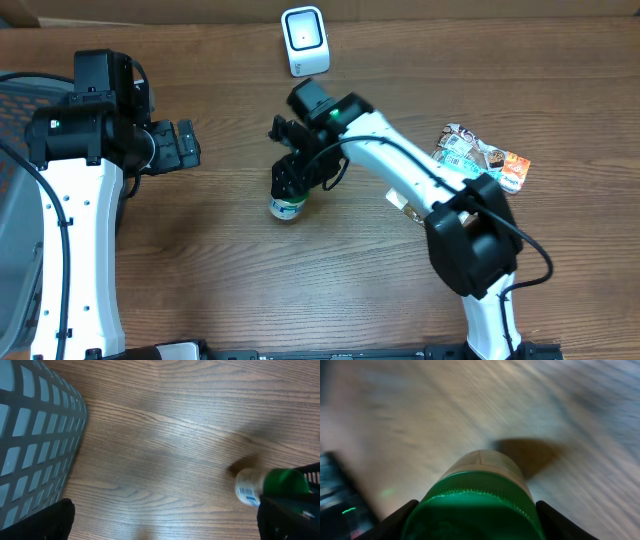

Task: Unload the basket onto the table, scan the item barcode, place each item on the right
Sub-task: 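Close the right gripper on the jar lid and lift the jar, then carry the jar up to the white scanner with the right gripper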

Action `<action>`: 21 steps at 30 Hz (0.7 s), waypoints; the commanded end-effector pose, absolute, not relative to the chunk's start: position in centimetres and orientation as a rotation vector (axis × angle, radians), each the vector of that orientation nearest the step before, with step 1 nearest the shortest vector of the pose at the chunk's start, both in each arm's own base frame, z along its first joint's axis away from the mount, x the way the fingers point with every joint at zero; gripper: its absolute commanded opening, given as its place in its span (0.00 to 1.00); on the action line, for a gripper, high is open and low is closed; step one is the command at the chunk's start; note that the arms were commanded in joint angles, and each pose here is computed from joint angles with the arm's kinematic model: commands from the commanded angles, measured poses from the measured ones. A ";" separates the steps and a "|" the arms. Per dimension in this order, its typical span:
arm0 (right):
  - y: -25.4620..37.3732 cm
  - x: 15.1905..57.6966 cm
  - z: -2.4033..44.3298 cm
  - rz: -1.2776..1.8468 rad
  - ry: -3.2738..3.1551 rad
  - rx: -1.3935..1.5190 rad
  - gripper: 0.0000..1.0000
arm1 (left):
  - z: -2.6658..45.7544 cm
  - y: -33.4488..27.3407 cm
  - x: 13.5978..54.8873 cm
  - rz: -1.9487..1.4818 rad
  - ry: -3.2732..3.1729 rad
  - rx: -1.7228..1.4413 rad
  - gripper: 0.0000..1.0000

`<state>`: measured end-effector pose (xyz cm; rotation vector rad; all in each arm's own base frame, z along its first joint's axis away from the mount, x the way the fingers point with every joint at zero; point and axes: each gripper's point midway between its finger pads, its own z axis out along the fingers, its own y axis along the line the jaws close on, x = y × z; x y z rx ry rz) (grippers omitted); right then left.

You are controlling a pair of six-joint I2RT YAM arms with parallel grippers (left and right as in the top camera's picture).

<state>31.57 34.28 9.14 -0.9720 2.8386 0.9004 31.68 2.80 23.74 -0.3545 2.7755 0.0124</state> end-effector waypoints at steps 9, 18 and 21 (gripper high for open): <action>31.0 32.7 27.0 1.743 2.201 -0.941 0.52 | 24.0 2.8 31.9 0.003 2.768 -0.347 1.00; 25.9 34.4 32.4 2.023 1.938 -0.797 0.52 | 24.0 2.8 31.9 0.003 2.768 -0.347 1.00; 24.6 35.0 33.1 2.049 1.898 -0.759 0.52 | 24.0 2.8 31.9 0.003 2.768 -0.347 0.99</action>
